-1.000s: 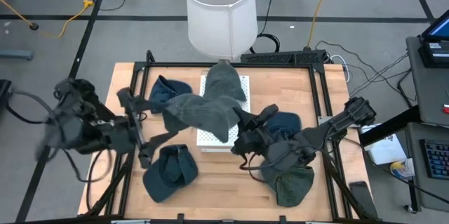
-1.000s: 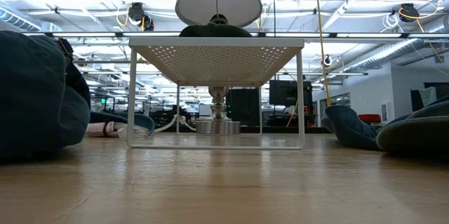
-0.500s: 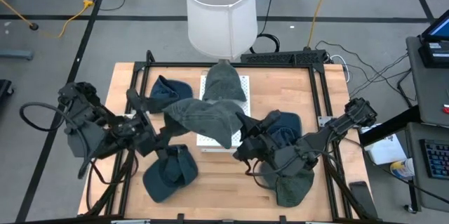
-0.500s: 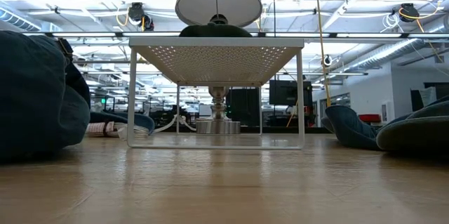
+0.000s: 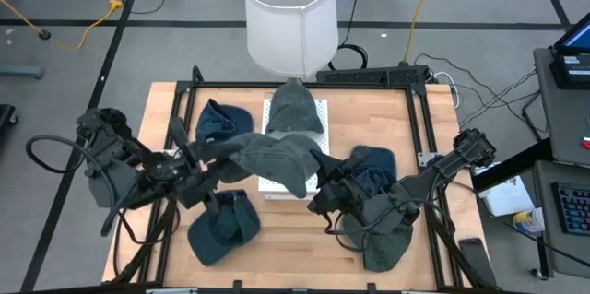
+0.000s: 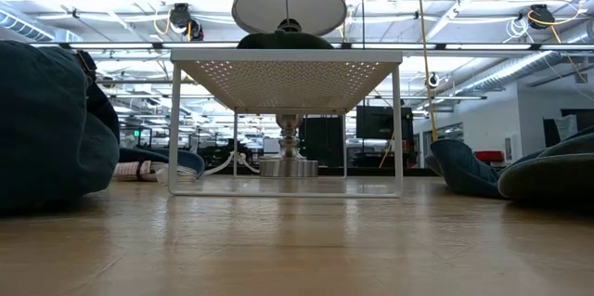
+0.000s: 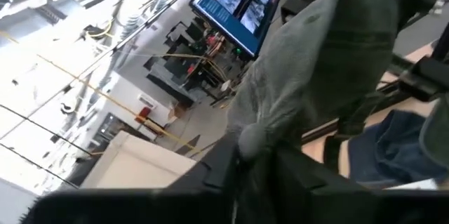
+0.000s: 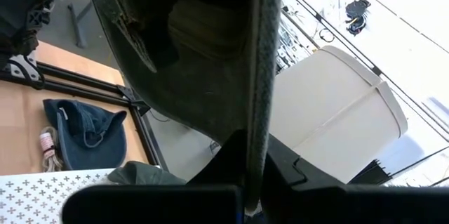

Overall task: Pick & Place hat
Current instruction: Stack the top gray cap on the gray cap on the shelf

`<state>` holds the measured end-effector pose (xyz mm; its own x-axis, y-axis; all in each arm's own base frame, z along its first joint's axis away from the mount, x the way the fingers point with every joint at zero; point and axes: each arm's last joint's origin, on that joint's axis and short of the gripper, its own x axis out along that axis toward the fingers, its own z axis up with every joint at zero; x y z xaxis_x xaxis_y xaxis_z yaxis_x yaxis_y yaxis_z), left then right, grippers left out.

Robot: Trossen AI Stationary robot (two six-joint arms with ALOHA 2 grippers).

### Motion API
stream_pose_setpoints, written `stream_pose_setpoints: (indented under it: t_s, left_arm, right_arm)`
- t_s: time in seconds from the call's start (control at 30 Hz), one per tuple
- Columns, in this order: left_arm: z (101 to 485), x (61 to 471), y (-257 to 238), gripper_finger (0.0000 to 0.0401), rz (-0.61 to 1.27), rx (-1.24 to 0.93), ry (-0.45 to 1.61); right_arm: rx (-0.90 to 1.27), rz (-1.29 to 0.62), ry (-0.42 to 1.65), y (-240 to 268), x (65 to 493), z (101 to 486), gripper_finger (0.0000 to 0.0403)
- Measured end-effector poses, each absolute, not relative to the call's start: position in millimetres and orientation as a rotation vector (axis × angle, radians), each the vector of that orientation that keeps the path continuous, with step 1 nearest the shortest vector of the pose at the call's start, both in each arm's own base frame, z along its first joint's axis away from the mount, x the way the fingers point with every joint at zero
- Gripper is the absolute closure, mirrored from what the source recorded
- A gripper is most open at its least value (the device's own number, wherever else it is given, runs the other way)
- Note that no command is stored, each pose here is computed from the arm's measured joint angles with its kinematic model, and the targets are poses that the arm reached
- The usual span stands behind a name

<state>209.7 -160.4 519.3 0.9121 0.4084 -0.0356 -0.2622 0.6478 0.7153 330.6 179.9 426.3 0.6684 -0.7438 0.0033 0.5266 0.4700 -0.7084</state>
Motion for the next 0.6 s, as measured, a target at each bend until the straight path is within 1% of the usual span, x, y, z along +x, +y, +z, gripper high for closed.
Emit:
stream_pose_setpoints:
  t_s: [0.1, 0.13, 0.27, 0.43, 0.53, 0.6]
  left_arm:
    - [519, 209, -161, 0.0378, 0.39, 0.733, 0.192]
    - [519, 209, -161, 0.0385, 0.392, 0.713, 0.188]
    - [522, 209, -159, 0.0385, 0.465, 0.634, 0.179]
    - [522, 211, -155, 0.0386, 0.505, 0.58, 0.175]
    - [522, 213, -152, 0.0386, 0.519, 0.559, 0.173]
    - [521, 216, -151, 0.0386, 0.53, 0.551, 0.175]
  right_arm:
    - [-0.736, -0.795, 0.324, 180, 331, 426, 0.0388]
    - [-0.734, -0.791, 0.321, 181, 330, 426, 0.0382]
    - [-0.682, -0.781, 0.291, 190, 325, 426, 0.0341]
    - [-0.523, -0.805, 0.227, 209, 310, 426, 0.0269]
    - [-0.438, -0.755, 0.175, 226, 298, 427, 0.0229]
    - [-0.38, -0.718, 0.142, 237, 289, 427, 0.0211]
